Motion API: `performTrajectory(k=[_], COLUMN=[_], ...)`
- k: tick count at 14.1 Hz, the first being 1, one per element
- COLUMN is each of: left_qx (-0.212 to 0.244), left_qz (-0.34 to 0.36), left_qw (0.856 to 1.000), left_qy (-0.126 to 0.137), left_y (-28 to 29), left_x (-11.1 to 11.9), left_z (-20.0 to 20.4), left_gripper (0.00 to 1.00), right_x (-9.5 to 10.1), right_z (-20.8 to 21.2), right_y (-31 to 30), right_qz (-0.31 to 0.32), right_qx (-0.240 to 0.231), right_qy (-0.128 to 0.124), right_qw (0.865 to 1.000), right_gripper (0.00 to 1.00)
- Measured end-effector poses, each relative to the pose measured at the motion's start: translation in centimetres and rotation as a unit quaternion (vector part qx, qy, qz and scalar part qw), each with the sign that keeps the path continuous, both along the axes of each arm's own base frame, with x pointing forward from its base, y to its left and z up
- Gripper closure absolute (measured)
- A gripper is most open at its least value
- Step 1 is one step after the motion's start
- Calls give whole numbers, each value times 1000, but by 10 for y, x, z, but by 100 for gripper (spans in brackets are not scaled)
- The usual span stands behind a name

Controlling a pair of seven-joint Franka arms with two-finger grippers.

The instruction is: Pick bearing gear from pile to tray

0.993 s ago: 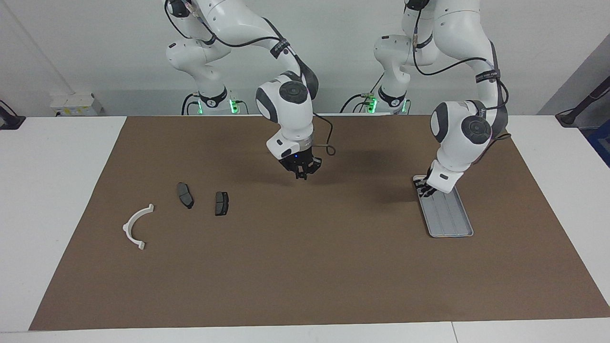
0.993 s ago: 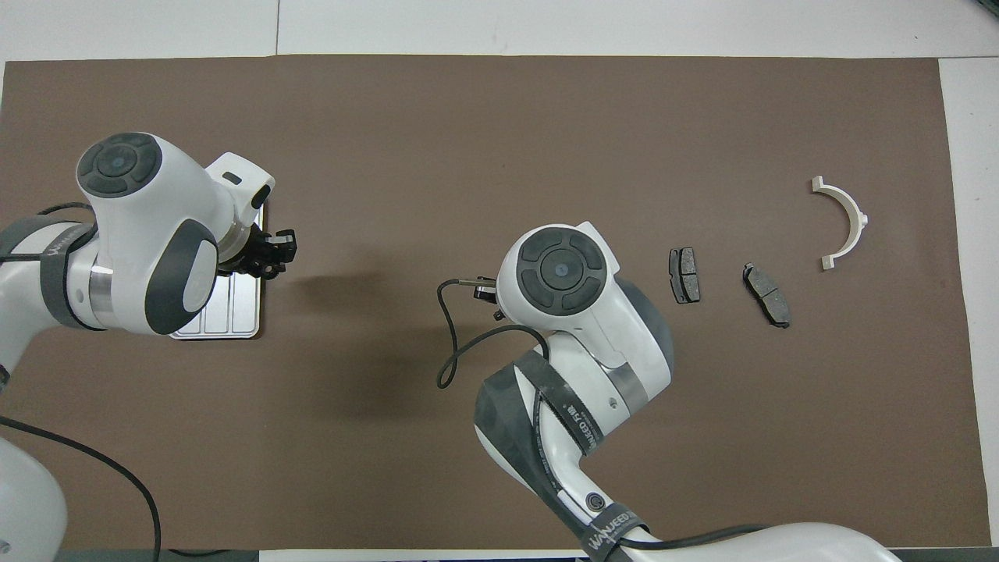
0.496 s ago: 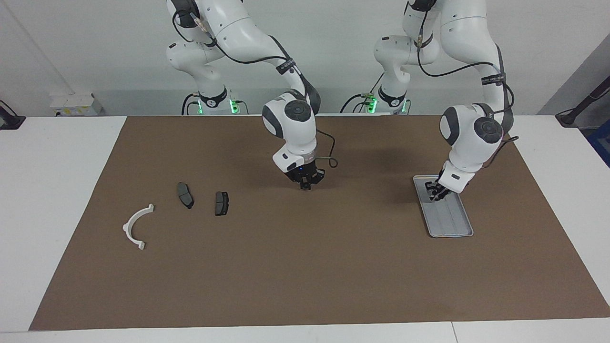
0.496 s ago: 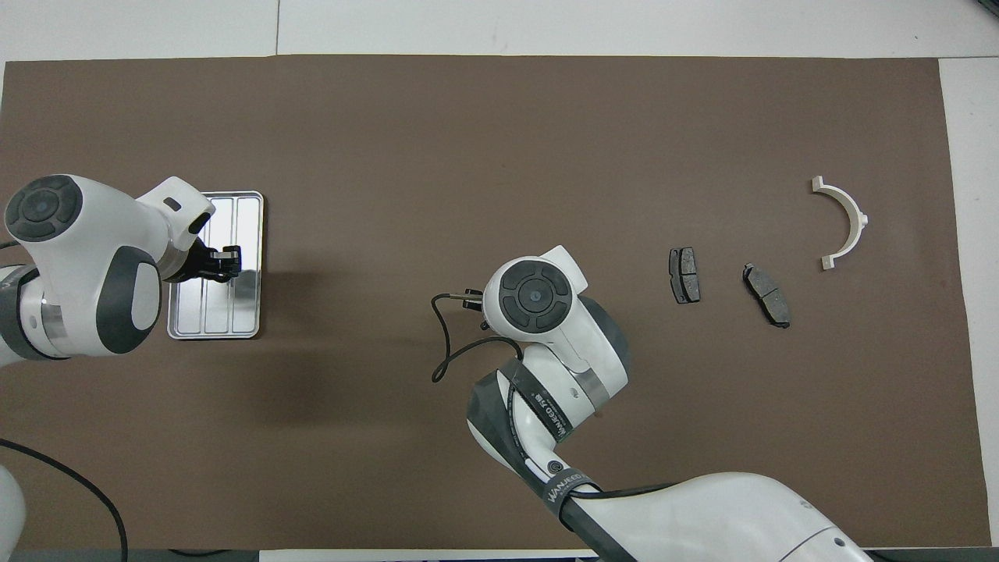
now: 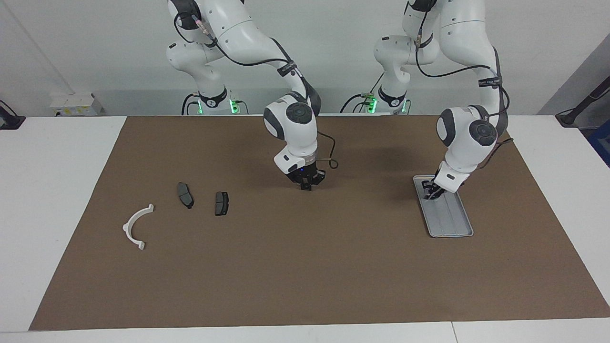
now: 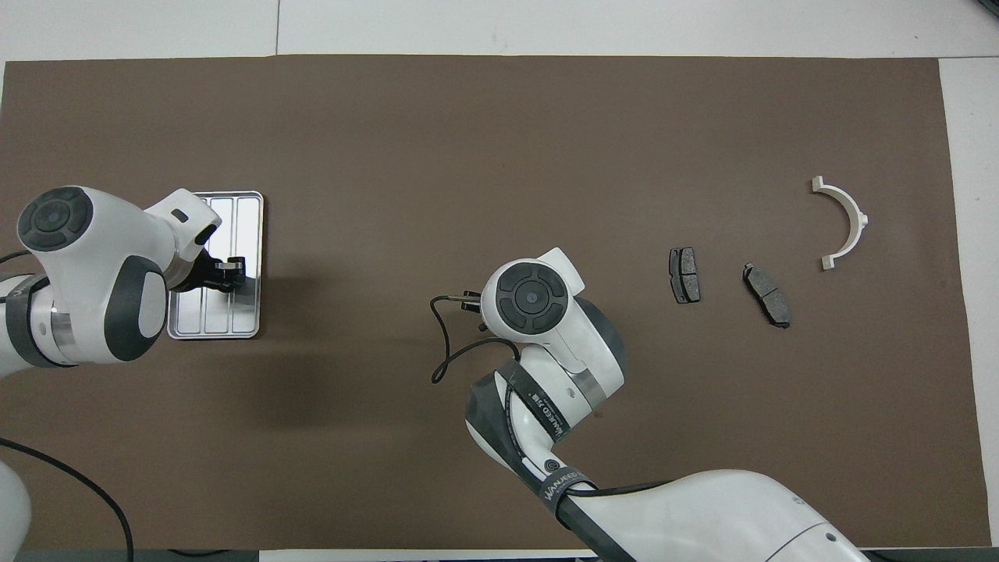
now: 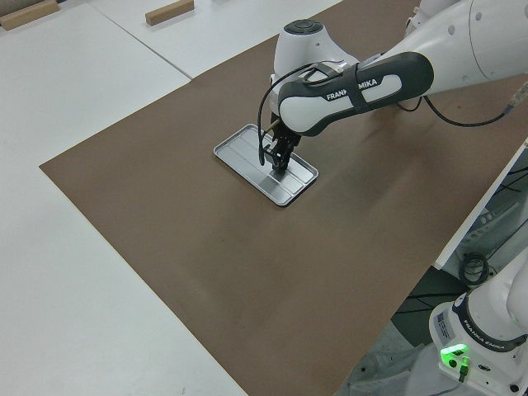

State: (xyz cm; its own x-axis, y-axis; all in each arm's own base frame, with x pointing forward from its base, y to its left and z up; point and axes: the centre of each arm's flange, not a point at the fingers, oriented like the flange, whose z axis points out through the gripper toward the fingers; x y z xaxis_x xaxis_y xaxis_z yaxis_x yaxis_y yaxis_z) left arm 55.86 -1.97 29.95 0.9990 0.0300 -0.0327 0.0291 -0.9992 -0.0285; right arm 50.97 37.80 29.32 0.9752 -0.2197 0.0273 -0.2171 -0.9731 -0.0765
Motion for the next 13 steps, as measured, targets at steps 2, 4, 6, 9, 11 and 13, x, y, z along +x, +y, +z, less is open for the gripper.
performTrajectory(k=[2,4,6,9,11,13], left_qx=[-1,-1,-1,-1,-4,-13], left_qz=[1,2,4,4,6,25], left_qw=[1000,1000,1000,1000,999,999], left_qy=[-5,-10,-11,-18,-32,-42], left_y=[1,3,5,5,2,-16], left_x=[-2,-3,-4,-1,10,23], left_z=[0,0,0,5,25,54], left_gripper=[65,60,55,26,2,0], right_x=[2,9,27,66,89,105], right_z=[0,5,23,76,112,144], right_y=[-2,-8,-24,-76,-133,-191], right_qz=[-2,-9,-24,-28,-8,28], right_qx=[0,1,3,12,7,-6], right_qy=[-1,-3,-8,-38,-53,-55], right_qw=[1000,1000,1000,999,999,998], right_gripper=[40,20,0,0,0,0])
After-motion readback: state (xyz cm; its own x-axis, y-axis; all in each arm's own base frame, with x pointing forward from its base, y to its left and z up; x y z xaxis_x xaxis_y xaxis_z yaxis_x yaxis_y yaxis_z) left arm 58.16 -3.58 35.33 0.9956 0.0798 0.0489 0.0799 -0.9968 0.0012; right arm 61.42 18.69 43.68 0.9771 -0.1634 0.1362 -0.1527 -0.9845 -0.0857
